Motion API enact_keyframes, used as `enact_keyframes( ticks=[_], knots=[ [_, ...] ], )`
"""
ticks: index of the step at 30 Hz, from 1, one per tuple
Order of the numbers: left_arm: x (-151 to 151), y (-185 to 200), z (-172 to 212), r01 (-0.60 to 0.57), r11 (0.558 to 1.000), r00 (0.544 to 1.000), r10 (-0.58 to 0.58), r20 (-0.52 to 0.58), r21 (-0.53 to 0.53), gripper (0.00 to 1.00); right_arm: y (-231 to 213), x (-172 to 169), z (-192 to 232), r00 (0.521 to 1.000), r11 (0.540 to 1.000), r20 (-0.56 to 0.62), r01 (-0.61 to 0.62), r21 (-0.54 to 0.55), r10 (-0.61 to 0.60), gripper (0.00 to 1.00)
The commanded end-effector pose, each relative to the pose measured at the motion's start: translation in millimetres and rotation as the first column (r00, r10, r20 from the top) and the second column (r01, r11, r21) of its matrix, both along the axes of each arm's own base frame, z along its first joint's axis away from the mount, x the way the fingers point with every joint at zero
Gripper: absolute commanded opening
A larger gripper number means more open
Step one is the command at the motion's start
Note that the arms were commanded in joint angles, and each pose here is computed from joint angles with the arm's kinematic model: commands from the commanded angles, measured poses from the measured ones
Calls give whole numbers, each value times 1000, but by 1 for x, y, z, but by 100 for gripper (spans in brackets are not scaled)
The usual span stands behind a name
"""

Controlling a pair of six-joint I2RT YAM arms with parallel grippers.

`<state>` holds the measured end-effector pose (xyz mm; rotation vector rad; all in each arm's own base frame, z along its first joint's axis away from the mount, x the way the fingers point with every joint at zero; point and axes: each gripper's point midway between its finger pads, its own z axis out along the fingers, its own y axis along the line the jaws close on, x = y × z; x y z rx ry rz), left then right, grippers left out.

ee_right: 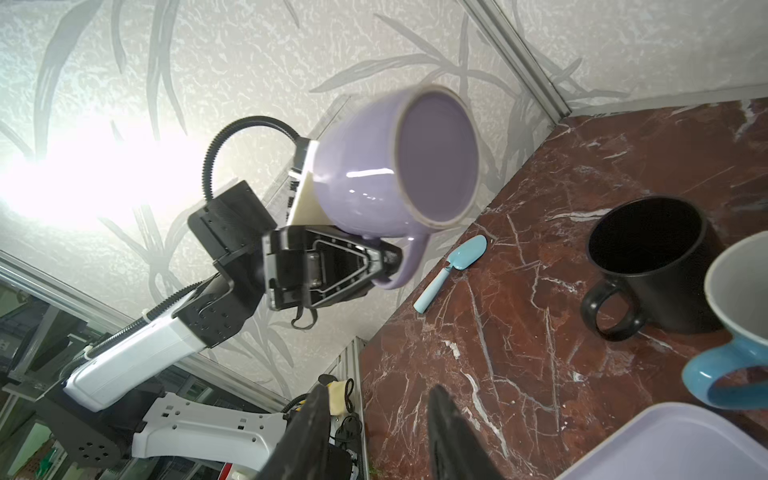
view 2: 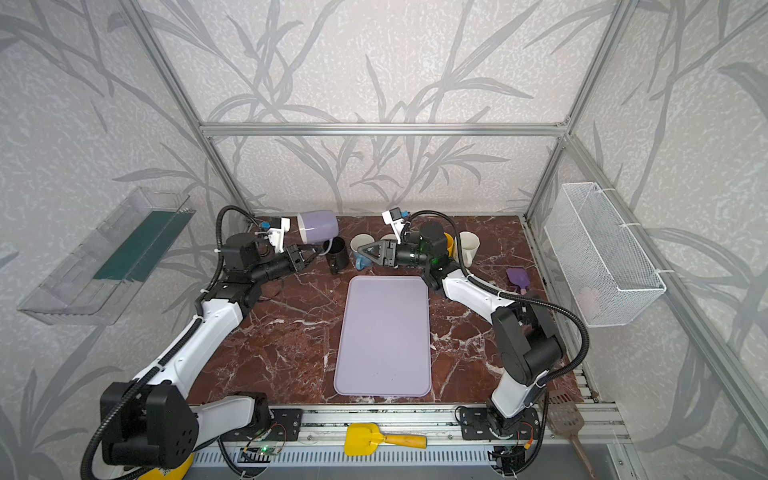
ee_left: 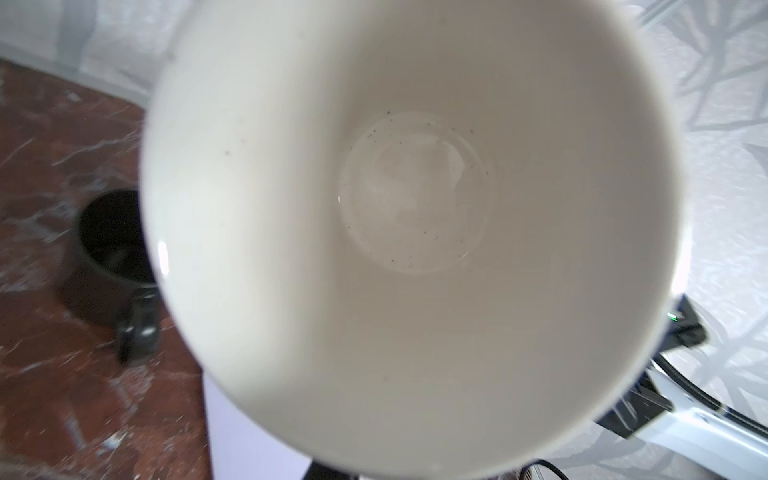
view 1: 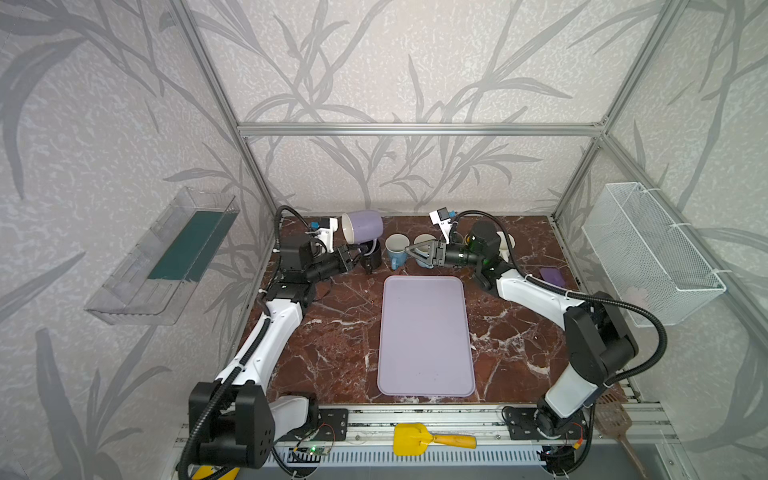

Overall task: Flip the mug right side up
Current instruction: 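Open the right gripper off the lavender mug while the left holds it, then carry the lavender mug with the left gripper toward the end of the mug row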

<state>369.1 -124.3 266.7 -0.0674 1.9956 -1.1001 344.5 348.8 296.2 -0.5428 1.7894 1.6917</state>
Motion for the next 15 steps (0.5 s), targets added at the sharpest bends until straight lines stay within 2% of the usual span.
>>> enact_keyframes(
  ticks=[1,8,15],
  knots=[
    [12,17,21,-84,994,995,79,65,71,0,-6,-8,24,997,999,72,4,32,-6,40],
    [16,36,2,-165,969,985,173,-26,185,0,-6,-7,21,998,1000,70,5,28,-7,40],
    [15,70,-21,-265,890,934,332,-130,371,0,-5,-7,21,998,999,65,-2,33,-1,40]
  ],
)
